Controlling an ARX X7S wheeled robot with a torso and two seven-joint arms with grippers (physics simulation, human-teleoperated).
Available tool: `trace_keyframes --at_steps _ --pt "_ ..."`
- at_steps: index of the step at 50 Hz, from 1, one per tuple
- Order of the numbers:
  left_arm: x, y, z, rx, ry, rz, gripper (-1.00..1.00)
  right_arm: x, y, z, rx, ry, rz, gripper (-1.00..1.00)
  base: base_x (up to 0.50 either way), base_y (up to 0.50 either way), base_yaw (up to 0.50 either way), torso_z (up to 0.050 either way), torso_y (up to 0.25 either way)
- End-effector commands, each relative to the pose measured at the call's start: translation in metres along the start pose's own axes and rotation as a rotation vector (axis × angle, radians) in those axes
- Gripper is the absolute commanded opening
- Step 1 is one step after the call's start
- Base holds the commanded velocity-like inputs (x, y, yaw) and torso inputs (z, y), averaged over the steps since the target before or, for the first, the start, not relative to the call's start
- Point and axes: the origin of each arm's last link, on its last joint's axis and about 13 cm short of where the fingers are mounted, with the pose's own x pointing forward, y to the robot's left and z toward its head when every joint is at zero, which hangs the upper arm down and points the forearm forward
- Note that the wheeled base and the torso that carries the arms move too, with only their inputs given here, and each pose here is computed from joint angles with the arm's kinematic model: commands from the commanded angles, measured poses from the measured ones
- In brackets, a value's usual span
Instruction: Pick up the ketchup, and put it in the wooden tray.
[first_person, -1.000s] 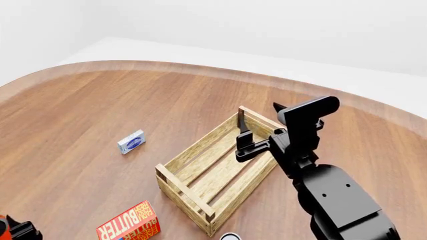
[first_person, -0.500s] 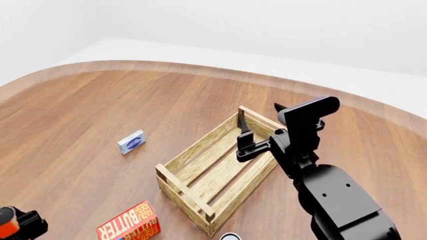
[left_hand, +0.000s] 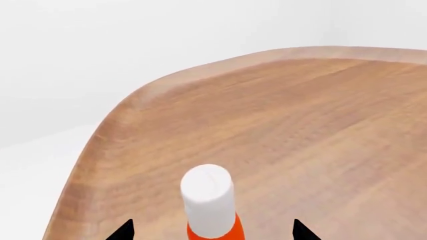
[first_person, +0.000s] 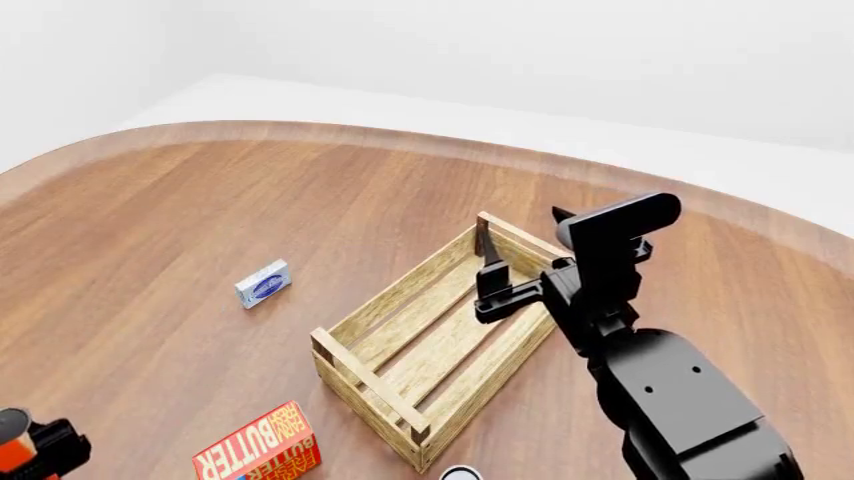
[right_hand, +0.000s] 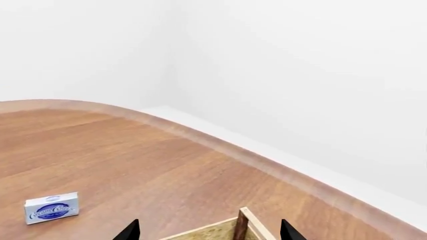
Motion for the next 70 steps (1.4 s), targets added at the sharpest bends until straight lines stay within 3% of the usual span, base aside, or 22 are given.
trace_keyframes --at_steps 1,30,50,51,61,70 --pt "0.008 -0.005 0.001 0.009 -0.004 0.011 1.0 0.001 0.0 0.0 0.001 0.0 -0.008 1.0 0.0 0.0 0.0 0.0 0.0" --pt "0.034 -0.019 -0.016 0.025 0.038 0.042 1.0 0.009 -0.002 -0.008 0.007 0.022 -0.029 1.0 0.0 0.0 0.0 0.0 0.0" --pt "0.073 -0.052 0.0 0.014 0.019 0.047 1.0 0.015 -0.008 -0.012 0.014 0.037 -0.07 1.0 0.0 0.0 0.0 0.0 0.0" --pt "0.073 -0.053 0.002 0.012 0.015 0.048 -1.0 0.015 -0.009 -0.012 0.015 0.037 -0.071 1.0 0.0 0.0 0.0 0.0 0.0" --pt "0.076 -0.064 0.018 0.007 -0.057 0.018 -1.0 0.017 -0.011 -0.014 0.025 0.035 -0.078 1.0 0.0 0.0 0.0 0.0 0.0" --pt "0.059 -0.087 0.065 0.009 -0.165 -0.134 -1.0 0.012 -0.018 -0.011 0.046 0.004 -0.082 1.0 0.0 0.0 0.0 0.0 0.0"
